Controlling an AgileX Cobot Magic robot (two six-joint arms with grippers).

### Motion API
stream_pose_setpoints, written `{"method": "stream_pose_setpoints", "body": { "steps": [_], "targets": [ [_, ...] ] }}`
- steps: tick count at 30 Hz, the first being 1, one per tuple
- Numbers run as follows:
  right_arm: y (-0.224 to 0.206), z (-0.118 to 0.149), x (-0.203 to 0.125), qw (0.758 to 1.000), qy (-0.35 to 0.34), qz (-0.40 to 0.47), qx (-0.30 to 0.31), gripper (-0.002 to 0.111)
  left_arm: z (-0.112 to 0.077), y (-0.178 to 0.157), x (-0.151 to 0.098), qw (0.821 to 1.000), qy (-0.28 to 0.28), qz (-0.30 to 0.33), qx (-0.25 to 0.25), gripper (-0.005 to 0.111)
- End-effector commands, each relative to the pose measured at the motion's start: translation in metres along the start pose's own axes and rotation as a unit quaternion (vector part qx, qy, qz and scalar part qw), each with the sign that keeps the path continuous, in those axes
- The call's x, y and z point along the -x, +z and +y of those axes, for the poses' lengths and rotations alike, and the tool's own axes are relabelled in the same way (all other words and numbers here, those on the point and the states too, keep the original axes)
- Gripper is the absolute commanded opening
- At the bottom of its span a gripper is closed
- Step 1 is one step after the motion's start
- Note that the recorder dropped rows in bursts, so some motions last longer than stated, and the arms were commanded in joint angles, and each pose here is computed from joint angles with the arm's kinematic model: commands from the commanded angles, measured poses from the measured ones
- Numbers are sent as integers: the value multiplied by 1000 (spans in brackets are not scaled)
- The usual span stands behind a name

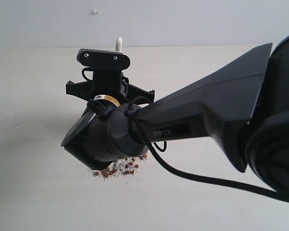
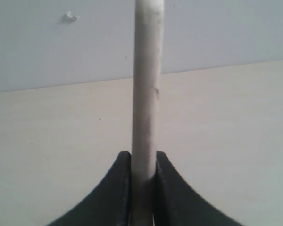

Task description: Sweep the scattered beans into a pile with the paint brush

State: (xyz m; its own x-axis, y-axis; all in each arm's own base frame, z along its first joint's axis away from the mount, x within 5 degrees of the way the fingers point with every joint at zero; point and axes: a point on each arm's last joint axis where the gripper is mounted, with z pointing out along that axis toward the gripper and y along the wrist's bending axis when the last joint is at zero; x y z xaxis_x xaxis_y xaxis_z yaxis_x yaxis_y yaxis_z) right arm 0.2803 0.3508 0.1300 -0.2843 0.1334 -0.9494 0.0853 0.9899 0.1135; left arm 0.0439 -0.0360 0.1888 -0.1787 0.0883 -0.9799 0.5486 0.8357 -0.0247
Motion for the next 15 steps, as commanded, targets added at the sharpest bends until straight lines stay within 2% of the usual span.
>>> {"method": "stream_pose_setpoints", "body": {
  "steps": [1,5,11,14,15],
  "targets": [
    [1,-5,4,1000,-18,-7,-25,0,0,0,-1,1000,3,0,-1,0],
    [-4,-4,16,999,-35,-11,-23,0,0,0,-1,1000,3,0,-1,0],
    [-14,13,29,994,-69,46,76,0,0,0,-1,1000,3,0,-1,0],
    [-26,24,33,973,-147,87,157,0,0,0,-1,1000,3,0,-1,0],
    [-31,26,33,970,-153,93,163,0,0,0,-1,1000,3,0,-1,0]
  ]
}}
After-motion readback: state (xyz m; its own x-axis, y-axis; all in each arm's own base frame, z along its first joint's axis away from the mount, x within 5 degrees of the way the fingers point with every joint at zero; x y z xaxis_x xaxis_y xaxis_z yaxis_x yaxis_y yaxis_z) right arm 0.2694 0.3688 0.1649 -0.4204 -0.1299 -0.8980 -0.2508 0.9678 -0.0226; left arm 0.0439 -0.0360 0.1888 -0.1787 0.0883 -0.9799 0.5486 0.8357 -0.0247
